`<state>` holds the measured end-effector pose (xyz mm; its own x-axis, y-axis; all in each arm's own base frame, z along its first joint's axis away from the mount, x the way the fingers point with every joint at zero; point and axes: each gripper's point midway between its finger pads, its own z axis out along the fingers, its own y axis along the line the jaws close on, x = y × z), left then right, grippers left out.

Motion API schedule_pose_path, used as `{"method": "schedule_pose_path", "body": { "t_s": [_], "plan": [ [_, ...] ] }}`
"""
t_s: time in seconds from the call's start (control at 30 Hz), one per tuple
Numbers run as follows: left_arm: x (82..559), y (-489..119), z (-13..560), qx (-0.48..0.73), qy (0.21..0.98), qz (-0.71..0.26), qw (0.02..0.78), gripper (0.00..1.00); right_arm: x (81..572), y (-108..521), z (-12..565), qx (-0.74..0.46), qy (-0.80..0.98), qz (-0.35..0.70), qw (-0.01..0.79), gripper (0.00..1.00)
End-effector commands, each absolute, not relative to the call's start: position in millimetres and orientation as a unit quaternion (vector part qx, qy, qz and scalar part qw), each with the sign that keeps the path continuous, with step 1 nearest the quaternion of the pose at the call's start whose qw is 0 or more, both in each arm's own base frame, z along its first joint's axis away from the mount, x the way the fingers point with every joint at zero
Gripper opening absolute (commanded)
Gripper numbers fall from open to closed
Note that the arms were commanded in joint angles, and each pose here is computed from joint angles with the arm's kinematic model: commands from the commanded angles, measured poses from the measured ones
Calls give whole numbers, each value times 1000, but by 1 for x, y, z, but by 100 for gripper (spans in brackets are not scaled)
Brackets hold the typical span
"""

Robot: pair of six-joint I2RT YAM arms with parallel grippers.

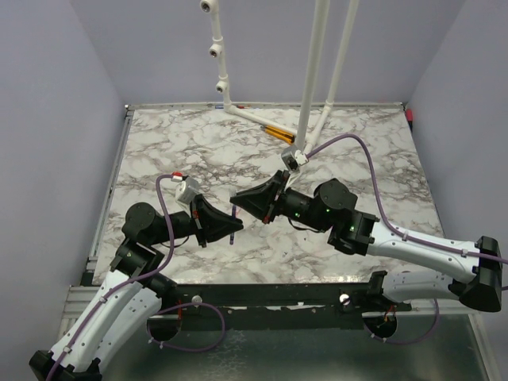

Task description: Insert the pens into the pen caps

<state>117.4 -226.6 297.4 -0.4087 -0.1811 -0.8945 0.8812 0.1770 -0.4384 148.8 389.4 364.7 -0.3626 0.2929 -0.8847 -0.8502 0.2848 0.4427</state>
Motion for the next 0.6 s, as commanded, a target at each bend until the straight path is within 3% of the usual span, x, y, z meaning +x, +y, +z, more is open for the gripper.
{"method": "schedule_pose_path", "body": {
  "t_s": [0.0, 0.57],
  "plan": [
    [121, -225, 300, 285, 605, -567, 481, 0, 141, 388, 366, -231, 602, 567, 512, 1],
    [120, -224, 302, 282, 603, -565, 487, 0, 137, 391, 344, -226, 611, 577, 493, 1]
  ]
}}
